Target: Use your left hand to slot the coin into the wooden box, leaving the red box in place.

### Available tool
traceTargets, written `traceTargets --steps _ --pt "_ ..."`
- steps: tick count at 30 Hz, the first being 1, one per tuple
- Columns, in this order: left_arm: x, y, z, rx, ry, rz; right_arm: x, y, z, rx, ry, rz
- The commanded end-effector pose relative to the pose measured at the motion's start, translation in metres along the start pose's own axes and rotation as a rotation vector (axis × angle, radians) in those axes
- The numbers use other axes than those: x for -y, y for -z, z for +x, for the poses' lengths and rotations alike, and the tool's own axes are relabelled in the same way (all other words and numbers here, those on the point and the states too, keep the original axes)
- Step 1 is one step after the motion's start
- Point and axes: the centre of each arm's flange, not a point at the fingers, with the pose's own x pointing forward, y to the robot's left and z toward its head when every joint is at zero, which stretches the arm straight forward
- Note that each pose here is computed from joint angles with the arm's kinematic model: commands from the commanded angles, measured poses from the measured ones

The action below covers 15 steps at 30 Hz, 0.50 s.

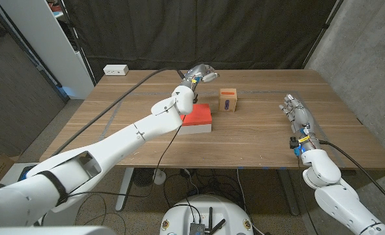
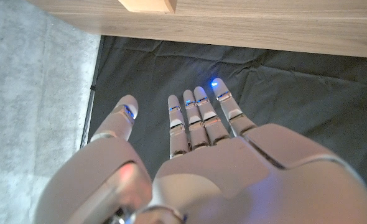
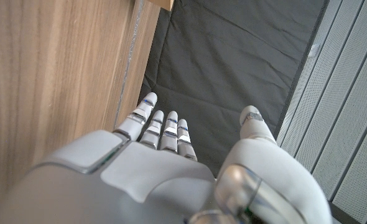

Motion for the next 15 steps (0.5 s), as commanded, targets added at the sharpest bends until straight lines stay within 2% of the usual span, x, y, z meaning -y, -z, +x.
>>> traceTargets --steps 1,9,15 --pt "-0.047 0.052 -0.054 0.109 -0.036 -0.134 -0.017 -0.011 -0.001 0.012 -0.039 -0.021" --pt "-0.063 0.097 -0.082 0.115 -0.042 -0.346 -0.032 -0.019 -0.001 0.015 -0.058 -0.055" --pt "-0.058 0.131 -0.102 0.095 -0.044 -0.554 -0.039 -0.023 0.0 0.02 -0.084 -0.058"
